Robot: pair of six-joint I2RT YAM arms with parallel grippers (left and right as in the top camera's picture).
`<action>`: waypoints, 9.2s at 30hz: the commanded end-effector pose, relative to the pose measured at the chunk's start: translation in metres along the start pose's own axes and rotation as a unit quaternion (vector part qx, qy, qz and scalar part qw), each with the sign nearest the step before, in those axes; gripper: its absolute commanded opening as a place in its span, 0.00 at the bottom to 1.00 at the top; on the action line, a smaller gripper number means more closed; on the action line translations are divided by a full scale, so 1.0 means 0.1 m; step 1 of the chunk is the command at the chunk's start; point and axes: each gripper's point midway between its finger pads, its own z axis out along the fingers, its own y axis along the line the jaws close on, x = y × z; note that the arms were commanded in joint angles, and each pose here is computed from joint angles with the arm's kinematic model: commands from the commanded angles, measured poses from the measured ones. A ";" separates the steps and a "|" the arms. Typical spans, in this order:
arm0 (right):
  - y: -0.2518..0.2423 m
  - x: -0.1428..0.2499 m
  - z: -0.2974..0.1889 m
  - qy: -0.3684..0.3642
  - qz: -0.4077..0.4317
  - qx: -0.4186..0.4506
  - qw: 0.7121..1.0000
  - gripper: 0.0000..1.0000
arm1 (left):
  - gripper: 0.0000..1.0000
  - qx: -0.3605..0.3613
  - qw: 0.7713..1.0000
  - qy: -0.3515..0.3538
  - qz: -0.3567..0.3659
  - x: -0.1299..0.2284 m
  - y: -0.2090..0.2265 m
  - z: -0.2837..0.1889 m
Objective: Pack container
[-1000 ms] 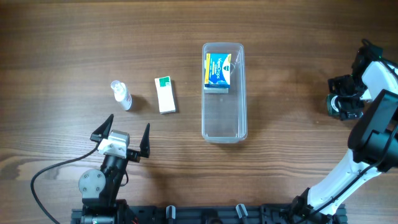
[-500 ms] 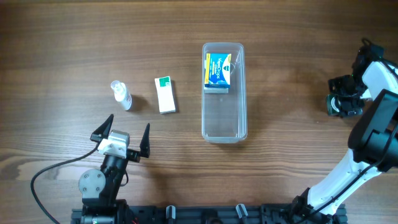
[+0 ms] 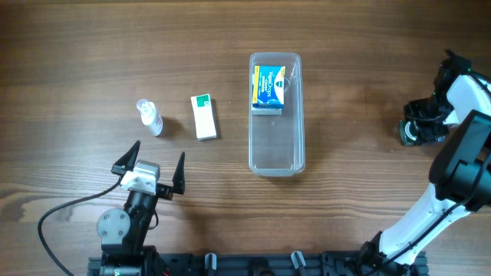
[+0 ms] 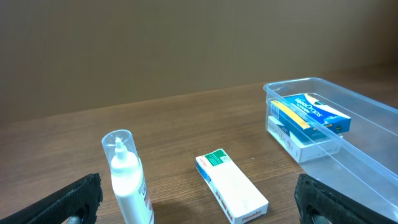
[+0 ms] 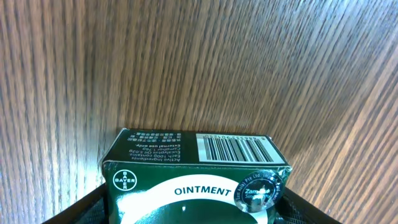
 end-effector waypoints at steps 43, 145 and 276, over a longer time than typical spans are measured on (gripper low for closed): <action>0.90 1.17 -1.40 -0.025 -0.093 -0.171 0.980 0.98 | 1.00 0.001 1.000 0.000 0.000 0.02 0.00 0.00; 1.57 3.56 -1.41 -0.070 -0.677 -0.245 0.690 0.80 | 1.00 0.001 1.000 0.000 0.000 0.02 0.00 0.00; -0.27 0.01 -2.19 -0.087 -0.139 -0.111 0.980 1.00 | 1.00 0.001 1.000 0.004 0.000 0.03 0.00 0.00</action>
